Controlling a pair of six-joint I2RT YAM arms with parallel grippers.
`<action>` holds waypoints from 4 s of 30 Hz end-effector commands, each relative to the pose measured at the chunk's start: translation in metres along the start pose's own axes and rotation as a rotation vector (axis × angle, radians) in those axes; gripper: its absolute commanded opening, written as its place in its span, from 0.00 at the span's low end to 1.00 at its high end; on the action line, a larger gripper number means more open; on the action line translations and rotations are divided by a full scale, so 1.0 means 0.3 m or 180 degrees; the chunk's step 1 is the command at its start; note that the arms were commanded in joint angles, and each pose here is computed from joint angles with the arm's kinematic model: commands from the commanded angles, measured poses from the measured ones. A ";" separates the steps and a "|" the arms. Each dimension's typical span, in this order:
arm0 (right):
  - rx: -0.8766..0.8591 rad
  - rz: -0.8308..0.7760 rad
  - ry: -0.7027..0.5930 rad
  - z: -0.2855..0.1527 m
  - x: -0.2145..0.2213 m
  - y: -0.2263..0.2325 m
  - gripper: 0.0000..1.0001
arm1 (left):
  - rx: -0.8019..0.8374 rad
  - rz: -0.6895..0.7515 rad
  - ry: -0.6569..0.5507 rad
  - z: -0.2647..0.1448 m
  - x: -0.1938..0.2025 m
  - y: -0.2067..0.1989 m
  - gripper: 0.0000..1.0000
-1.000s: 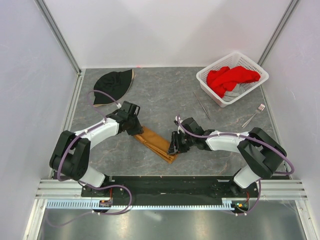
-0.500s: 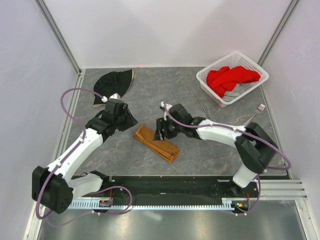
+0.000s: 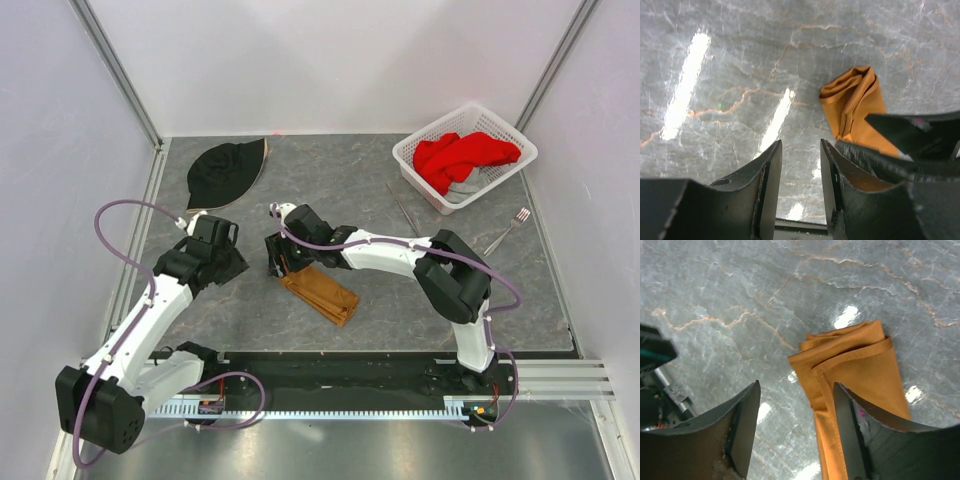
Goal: Fold the napkin into a case and place the utensils inside
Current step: Grasp the top corner of the smaller rectangle folded napkin at the center of the board.
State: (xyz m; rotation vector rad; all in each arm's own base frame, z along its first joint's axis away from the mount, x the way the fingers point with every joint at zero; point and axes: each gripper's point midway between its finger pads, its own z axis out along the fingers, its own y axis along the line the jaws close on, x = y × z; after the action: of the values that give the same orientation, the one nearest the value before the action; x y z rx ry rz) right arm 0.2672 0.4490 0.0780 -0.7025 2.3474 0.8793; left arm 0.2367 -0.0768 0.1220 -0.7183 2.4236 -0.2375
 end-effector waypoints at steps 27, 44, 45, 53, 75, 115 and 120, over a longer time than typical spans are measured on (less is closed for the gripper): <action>0.0254 -0.0135 -0.0087 0.033 -0.068 -0.057 0.02 | 0.0361 0.0093 0.0357 0.047 0.080 -0.058 0.36; 0.0066 0.0488 0.0098 -0.100 -0.068 -0.150 0.00 | 0.0673 0.0698 0.0438 0.189 0.137 -0.296 0.31; 0.0078 0.0527 0.0105 -0.100 -0.063 -0.157 0.00 | 0.0614 0.0718 0.0357 0.198 0.122 -0.302 0.30; 0.0064 0.0653 0.0125 -0.109 -0.059 -0.183 0.00 | 0.0307 0.1003 0.0236 0.256 0.136 -0.325 0.26; -0.0059 0.0883 0.0077 -0.142 -0.070 -0.208 0.00 | -0.0243 0.1403 0.0223 0.338 0.222 -0.325 0.29; -0.0631 0.1427 0.0322 0.042 0.130 -0.135 0.00 | 0.0388 0.1035 0.0203 0.247 0.220 -0.384 0.02; -0.0644 0.1412 0.0413 0.056 0.175 -0.147 0.00 | 0.0381 0.0940 0.0173 0.245 0.217 -0.359 0.02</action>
State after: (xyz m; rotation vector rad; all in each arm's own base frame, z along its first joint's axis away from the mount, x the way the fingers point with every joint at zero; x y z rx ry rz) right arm 0.2716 0.4120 0.0237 -0.2852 2.6096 1.2664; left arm 0.2689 -0.1935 0.0434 -0.2116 2.6082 -0.1647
